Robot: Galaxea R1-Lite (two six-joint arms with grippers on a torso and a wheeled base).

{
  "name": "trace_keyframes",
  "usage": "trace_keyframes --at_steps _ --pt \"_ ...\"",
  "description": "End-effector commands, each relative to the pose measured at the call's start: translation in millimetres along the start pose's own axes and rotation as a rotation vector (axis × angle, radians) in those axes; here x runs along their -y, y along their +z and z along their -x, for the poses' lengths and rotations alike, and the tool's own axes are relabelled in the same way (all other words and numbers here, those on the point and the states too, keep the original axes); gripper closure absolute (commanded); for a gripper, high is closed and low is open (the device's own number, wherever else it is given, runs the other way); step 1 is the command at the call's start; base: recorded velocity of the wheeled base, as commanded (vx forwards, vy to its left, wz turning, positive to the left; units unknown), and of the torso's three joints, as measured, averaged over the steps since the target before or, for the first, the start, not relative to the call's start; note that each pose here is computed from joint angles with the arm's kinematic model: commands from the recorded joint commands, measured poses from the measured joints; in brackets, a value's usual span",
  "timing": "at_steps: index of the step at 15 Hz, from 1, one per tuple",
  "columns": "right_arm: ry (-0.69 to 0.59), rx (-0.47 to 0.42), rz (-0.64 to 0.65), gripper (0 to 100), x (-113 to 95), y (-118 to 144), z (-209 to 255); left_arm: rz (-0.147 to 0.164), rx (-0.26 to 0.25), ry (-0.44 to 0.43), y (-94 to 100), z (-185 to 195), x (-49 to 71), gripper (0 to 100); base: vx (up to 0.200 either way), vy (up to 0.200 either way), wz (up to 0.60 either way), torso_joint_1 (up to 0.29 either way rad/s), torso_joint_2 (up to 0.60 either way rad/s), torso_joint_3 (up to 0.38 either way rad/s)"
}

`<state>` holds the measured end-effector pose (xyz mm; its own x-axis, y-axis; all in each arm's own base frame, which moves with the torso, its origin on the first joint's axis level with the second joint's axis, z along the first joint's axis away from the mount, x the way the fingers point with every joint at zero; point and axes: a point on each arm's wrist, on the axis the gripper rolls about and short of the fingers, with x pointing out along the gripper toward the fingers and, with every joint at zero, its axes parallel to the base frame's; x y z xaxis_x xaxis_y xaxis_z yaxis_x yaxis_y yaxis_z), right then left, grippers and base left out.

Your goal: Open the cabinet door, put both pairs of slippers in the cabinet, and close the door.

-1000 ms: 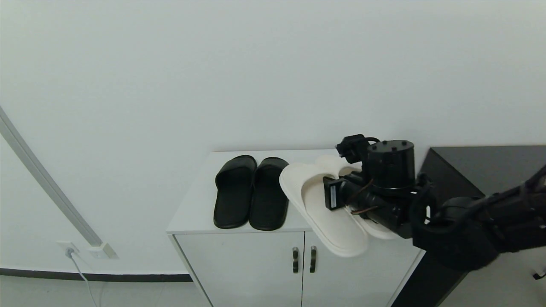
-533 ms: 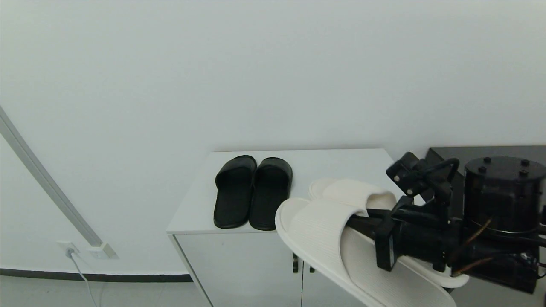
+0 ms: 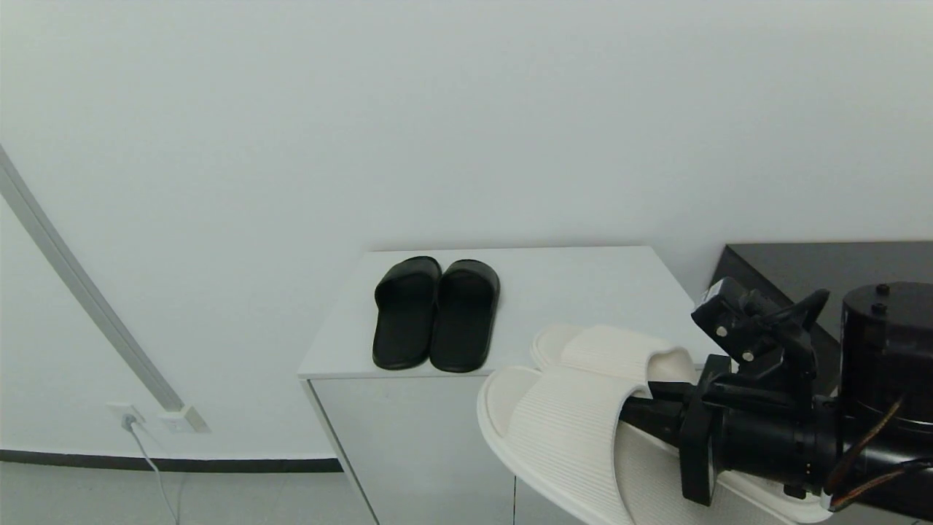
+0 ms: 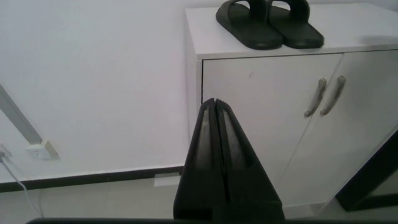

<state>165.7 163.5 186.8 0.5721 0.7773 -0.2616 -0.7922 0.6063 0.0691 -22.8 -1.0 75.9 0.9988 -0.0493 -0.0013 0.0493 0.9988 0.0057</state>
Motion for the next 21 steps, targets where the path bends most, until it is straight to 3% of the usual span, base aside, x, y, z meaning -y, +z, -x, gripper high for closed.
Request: trace_keyframes --at_steps 1,3,21 --pt "0.001 0.0 0.004 100 -0.2 -0.5 1.4 0.0 0.0 0.0 -0.1 0.0 0.0 100 -0.2 0.0 0.0 -0.017 0.0 0.002" --pt "0.002 -0.006 0.003 100 -0.2 -2.1 1.2 0.0 0.0 0.0 -0.1 0.0 0.0 100 -0.2 0.0 0.0 -0.007 0.0 0.005" --pt "0.005 -0.036 0.012 100 0.4 -9.7 -1.3 0.0 0.0 0.0 -0.1 0.0 0.0 100 0.0 0.0 0.0 -0.005 0.01 0.007"
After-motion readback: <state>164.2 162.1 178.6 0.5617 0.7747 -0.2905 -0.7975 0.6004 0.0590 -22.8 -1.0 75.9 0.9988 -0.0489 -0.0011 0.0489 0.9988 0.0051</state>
